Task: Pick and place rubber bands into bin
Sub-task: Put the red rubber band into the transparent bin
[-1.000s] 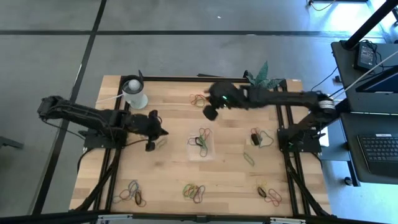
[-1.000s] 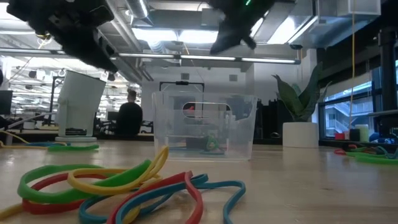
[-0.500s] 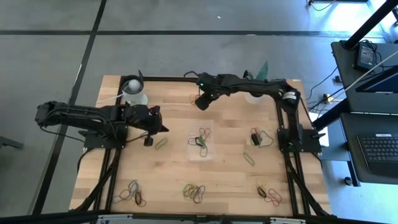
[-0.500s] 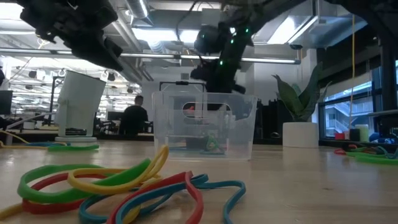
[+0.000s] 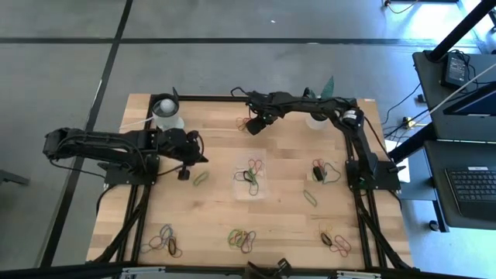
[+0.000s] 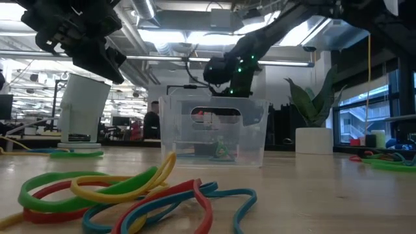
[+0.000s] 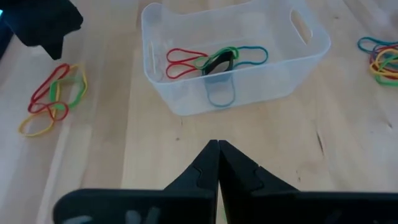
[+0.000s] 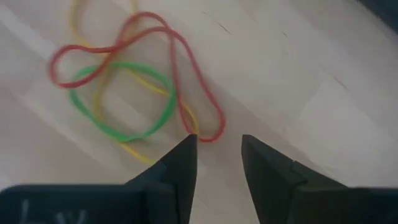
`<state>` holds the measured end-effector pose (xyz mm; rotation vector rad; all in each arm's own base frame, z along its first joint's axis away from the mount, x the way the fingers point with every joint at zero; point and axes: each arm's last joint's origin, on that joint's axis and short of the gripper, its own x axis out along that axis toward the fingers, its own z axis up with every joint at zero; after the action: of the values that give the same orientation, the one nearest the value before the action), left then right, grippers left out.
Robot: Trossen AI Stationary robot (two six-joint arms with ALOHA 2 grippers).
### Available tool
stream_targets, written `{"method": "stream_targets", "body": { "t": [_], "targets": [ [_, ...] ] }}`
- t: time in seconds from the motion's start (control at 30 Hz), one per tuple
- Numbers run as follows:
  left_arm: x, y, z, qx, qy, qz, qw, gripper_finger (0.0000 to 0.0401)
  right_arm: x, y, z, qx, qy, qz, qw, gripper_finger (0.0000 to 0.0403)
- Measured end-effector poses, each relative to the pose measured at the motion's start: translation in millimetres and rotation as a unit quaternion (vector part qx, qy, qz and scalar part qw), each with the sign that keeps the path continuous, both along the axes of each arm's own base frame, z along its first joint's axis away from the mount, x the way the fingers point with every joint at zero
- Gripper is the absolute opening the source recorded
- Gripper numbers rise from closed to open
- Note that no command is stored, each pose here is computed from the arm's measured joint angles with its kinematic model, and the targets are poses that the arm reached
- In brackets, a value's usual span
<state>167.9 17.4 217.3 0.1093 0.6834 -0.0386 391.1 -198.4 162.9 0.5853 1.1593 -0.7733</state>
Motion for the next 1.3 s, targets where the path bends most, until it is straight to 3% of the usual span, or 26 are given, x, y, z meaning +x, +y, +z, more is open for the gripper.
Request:
{"method": "stream_targets", "body": {
  "t": [0.63,0.9,1.3],
  "targets": [
    [-0.4,1.4,-0.3,0.003,0.002,0.002,1.0,0.0002,0.1,-16.3,-14.1,0.013,-0.019,-0.002,1.0,0.013],
    [-0.4,1.1,-0.3,0.0,0.002,-0.001,1.0,0.0002,-8.2,-31.1,-16.2,0.11,-0.072,-0.086,0.988,0.013],
    [-1.4,-0.4,-1.4,-0.021,0.008,-0.012,1.0,0.0002,-4.8,-37.9,-13.7,0.158,-0.132,-0.096,0.974,0.0089]
  ]
}}
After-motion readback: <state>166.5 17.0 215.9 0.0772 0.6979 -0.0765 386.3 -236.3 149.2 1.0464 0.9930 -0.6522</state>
